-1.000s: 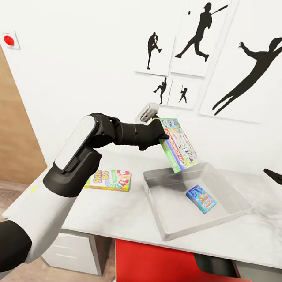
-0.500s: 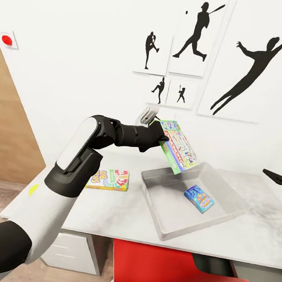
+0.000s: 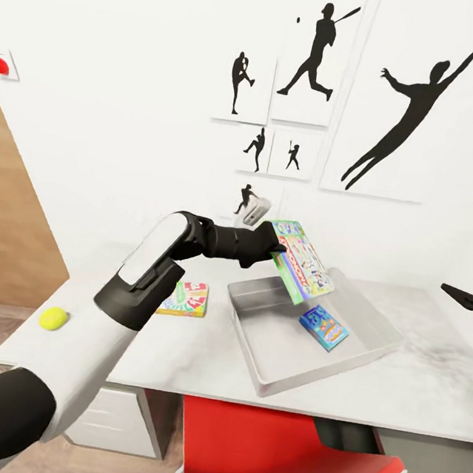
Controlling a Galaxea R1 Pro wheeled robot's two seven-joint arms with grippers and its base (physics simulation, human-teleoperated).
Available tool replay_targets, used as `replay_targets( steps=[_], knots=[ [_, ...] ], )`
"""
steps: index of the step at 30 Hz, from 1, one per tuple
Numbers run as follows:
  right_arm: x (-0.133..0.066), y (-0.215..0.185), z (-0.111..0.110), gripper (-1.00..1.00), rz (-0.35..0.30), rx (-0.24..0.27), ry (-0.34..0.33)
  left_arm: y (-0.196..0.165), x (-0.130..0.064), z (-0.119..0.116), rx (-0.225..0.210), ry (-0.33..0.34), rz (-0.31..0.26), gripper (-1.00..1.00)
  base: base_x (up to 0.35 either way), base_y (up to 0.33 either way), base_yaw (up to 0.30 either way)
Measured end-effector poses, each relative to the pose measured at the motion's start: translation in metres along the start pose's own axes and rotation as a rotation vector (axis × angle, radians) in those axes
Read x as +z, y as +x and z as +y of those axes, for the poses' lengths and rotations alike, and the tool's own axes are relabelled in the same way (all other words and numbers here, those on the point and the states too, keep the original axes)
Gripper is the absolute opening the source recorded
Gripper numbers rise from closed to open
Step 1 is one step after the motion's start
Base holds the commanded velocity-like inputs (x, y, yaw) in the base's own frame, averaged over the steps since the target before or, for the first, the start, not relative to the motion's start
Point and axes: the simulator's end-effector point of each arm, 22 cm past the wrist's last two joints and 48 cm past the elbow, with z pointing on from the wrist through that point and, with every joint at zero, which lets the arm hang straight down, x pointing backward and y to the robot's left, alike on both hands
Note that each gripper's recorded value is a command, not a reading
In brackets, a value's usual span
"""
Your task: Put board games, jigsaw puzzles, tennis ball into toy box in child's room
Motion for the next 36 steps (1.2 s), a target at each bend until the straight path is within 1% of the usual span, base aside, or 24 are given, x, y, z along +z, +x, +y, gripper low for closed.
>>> replay_targets(
  steps=[2,3,4,5,7,12,15,17,21,22,24,25,27,29,30,31,32,33,34,35,36],
  knots=[
    [0.000,0.000,0.000,1.00,0.000,0.000,0.001,0.000,0.004,0.004,0.018,-0.003,0.000,-1.00,-0.001,-0.002,-0.003],
    [0.000,0.000,-0.001,1.00,0.001,0.000,0.001,0.000,0.006,0.010,0.036,-0.011,0.003,-1.00,-0.001,-0.001,-0.002],
    [-0.001,0.000,-0.001,1.00,0.001,0.000,0.002,0.001,0.007,0.011,0.039,-0.011,0.005,-1.00,0.000,0.000,0.000],
    [-0.001,0.000,-0.001,1.00,0.002,0.001,0.002,0.003,0.010,0.020,0.041,-0.019,0.013,-1.00,0.000,0.000,0.000],
    [-0.001,0.000,-0.001,1.00,0.002,0.001,0.003,0.005,0.012,0.026,0.026,-0.022,0.018,-1.00,0.000,0.000,0.000],
    [-0.001,0.000,-0.001,1.00,0.002,0.002,0.002,0.014,0.024,0.058,-0.021,-0.073,0.045,-1.00,0.000,0.000,0.000],
    [-0.001,0.000,-0.001,1.00,0.002,0.003,0.001,0.017,0.028,0.063,-0.038,-0.081,0.050,-1.00,0.000,0.000,0.000],
    [-0.001,0.000,0.000,1.00,0.002,0.003,0.001,0.018,0.030,0.063,-0.043,-0.080,0.052,-1.00,0.000,0.000,0.000],
    [0.000,0.000,0.000,1.00,0.002,0.004,0.000,0.019,0.034,0.058,-0.053,-0.050,0.056,-1.00,0.000,0.000,0.000],
    [0.000,0.000,0.000,1.00,0.002,0.004,0.000,0.020,0.036,0.056,-0.064,-0.020,0.058,-1.00,0.000,0.000,0.000],
    [0.000,0.000,0.000,1.00,0.002,0.004,0.000,0.021,0.039,0.058,-0.081,0.004,0.064,-1.00,0.000,0.000,0.000],
    [0.000,0.001,0.000,1.00,0.002,0.004,0.000,0.024,0.044,0.064,-0.101,0.021,0.073,-1.00,0.000,0.000,0.000],
    [0.000,0.000,0.000,1.00,0.002,0.004,0.001,0.028,0.049,0.075,-0.112,0.024,0.082,-1.00,0.000,0.000,0.000],
    [0.000,0.001,-0.001,1.00,0.003,0.003,0.001,0.035,0.057,0.094,-0.128,0.023,0.094,-1.00,0.000,0.000,0.000],
    [0.000,0.001,-0.001,1.00,0.005,0.003,0.002,0.039,0.061,0.103,-0.157,0.041,0.100,-1.00,0.000,0.000,0.000],
    [0.001,0.001,-0.001,1.00,0.006,0.003,0.003,0.041,0.063,0.110,-0.164,0.042,0.104,-1.00,0.000,0.000,0.000],
    [0.001,0.001,-0.002,1.00,0.006,0.002,0.003,0.044,0.065,0.118,-0.195,0.063,0.107,-1.00,0.000,0.000,0.000],
    [0.001,0.001,-0.002,1.00,0.008,0.001,0.005,0.049,0.068,0.132,-0.226,0.066,0.113,-1.00,0.000,0.000,0.000],
    [0.002,0.002,-0.003,1.00,0.009,0.001,0.005,0.051,0.069,0.137,-0.236,0.065,0.115,-1.00,0.000,0.000,0.000],
    [0.002,0.002,-0.003,1.00,0.010,0.002,0.005,0.051,0.070,0.137,-0.249,0.073,0.114,-1.00,0.000,0.000,0.000],
    [0.003,0.003,-0.003,1.00,0.012,0.002,0.005,0.052,0.070,0.139,-0.253,0.073,0.115,-1.00,0.000,0.000,0.000]
  ],
)
